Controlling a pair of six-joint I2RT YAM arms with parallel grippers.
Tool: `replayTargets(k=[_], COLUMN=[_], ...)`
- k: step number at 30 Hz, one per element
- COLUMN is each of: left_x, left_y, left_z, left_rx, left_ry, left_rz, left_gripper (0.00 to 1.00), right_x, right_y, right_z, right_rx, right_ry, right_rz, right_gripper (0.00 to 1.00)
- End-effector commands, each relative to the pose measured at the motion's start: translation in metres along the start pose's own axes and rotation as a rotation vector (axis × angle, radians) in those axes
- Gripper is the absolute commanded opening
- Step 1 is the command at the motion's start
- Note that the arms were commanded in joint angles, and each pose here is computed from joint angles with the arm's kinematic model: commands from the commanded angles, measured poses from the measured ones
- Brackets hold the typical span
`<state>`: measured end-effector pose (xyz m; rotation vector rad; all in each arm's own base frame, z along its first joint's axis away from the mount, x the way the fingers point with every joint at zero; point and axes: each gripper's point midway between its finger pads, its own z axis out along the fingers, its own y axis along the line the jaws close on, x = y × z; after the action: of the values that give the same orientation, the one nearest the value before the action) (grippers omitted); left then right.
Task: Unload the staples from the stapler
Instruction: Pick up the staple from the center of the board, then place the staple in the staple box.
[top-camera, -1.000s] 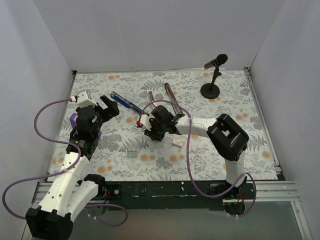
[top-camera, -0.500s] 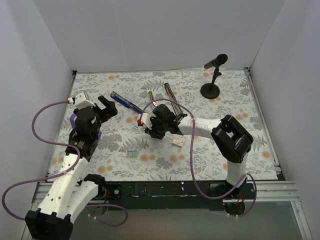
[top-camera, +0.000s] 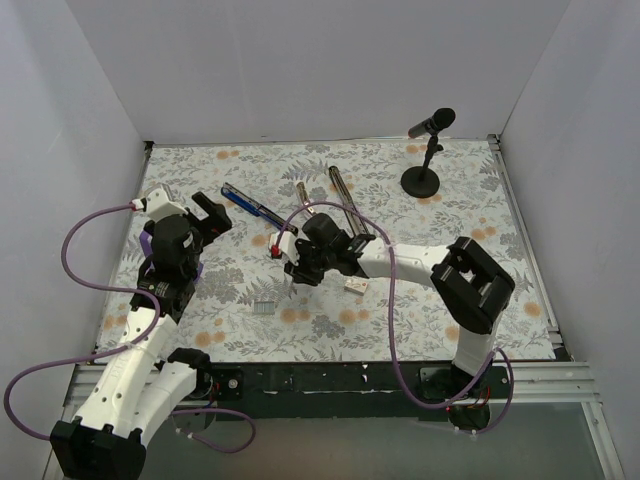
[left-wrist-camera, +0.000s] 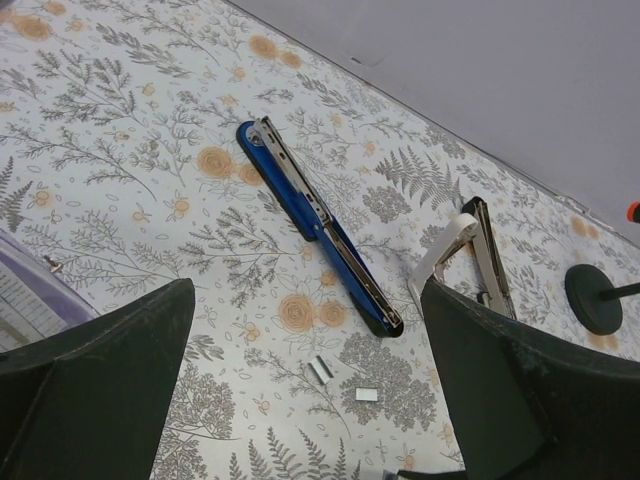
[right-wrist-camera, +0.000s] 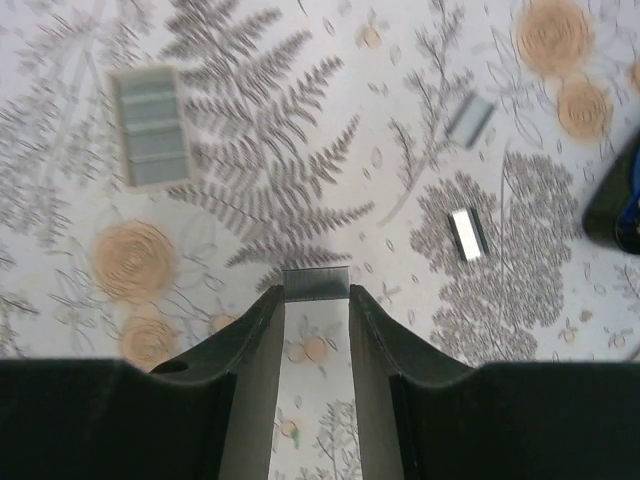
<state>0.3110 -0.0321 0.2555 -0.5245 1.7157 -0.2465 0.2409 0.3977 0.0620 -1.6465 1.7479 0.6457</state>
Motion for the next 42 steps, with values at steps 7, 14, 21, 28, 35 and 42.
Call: replayTargets(k=[7,14,21,28,35,42], left_x=[-0.039,-0.052,-0.05,-0.05,-0.061,-0.07], left_y=[0.025,0.031,0.029,0.031,0.041,0.044], left_z=[-0.021,-0.033,-0.031,-0.032,-0.042,-0.054], left_rx=[-0.13,-0.136,-0.13,-0.137,-0.177,-0.163], left_ry=[-0.162,-0.237,-0.225,-0.228,-0.286,-0.345], left_rz=[-0.07,-0.09,-0.089,-0.089,-0.121,-0.151], left_gripper=[0.98,0.98,0.98,0.98,0.98,0.98], right_x=[-0.074,-0.076,-0.072,-0.068,-0.067,-0.063], right_y=[0.06,0.076,0.08,0.08,0.079,0.077], right_z=[0.012,0.028,0.039,0.047,0.051,0.055], right_rx=[-0.125,-0.162,-0.169,-0.169,-0.154,-0.135], right_ry=[-0.212,-0.203,-0.176,-0.153,-0.146,-0.131], right_rz=[-0.094,-0.115,-0.13,-0.13,-0.125,-0.114], right_gripper=[0.38,0.38,0.39,0.39,0.4,0.4])
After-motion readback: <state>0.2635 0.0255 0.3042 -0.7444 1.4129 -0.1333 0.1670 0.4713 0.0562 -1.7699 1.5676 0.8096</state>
